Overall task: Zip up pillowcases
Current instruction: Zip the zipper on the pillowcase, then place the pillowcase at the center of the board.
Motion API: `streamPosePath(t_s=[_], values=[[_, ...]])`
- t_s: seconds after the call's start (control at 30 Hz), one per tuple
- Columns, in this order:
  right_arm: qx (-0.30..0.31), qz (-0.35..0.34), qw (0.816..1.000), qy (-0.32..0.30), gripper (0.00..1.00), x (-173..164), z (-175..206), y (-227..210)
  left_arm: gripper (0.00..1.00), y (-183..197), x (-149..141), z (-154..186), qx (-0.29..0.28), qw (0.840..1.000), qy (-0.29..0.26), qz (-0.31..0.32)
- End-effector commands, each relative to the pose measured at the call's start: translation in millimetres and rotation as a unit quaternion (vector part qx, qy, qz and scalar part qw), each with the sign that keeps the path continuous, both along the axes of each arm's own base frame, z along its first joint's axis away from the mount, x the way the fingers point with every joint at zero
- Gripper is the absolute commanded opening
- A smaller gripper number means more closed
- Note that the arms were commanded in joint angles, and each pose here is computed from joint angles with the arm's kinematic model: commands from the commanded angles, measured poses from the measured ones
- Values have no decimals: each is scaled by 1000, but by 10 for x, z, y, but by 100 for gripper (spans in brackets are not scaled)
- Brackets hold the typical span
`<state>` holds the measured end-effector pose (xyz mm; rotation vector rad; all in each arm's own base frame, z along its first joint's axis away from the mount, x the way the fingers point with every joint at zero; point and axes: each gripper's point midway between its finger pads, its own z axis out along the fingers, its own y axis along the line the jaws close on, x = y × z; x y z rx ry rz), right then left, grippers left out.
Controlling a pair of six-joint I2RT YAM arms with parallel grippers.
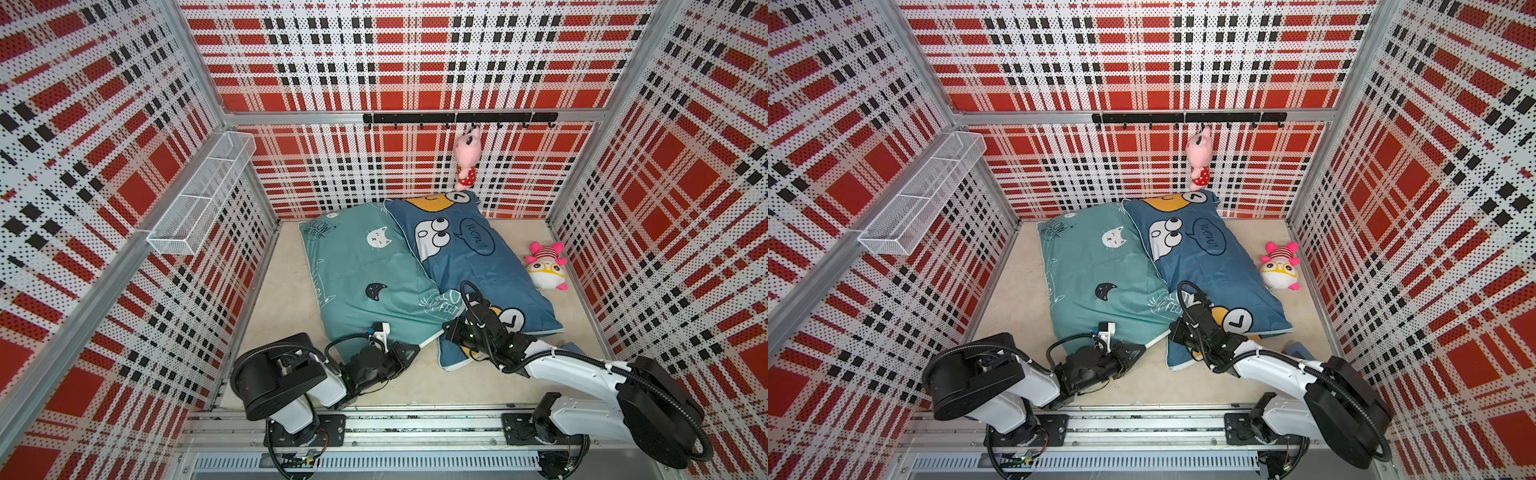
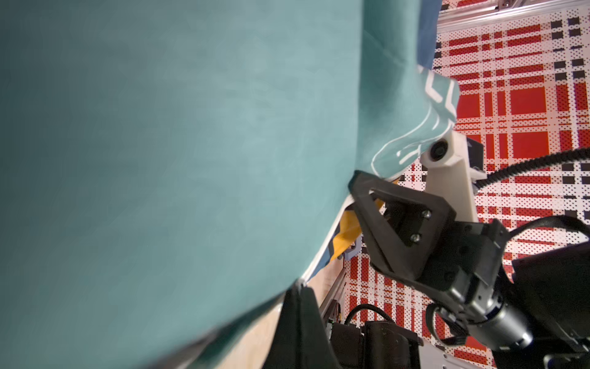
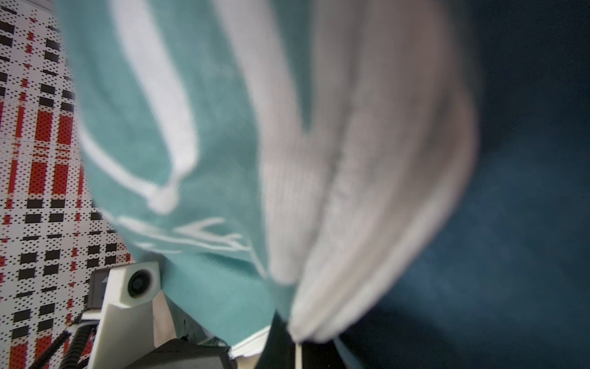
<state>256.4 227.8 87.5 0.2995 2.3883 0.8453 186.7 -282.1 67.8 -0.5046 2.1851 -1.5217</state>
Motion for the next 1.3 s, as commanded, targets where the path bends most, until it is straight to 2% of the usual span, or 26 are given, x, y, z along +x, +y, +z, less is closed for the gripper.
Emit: streamPosePath(t_s=[0.0,0.23,0.37,0.63,1.03,1.23,1.27], values=[[-43,-35,998,-9,0,121,-33,-238,0,251,-50,-223,56,998,17,17],[-65,-37,997,-18,0,211,42,-330,0,674,-188,-452,131,990,45,34],[-60,-37,997,-31,0,288,125,-400,0,1042,-282,-582,201,975,66,64],[-58,-27,997,-49,0,466,250,-359,0,1471,-365,-513,245,960,80,105],[-66,-42,994,-74,0,717,490,-500,0,1503,-376,-505,293,948,80,90],[-57,-2,995,-76,0,657,536,-385,0,1450,-235,-252,287,951,51,103],[-59,11,995,-80,11,620,572,-360,0,1441,-180,-158,288,950,41,109]])
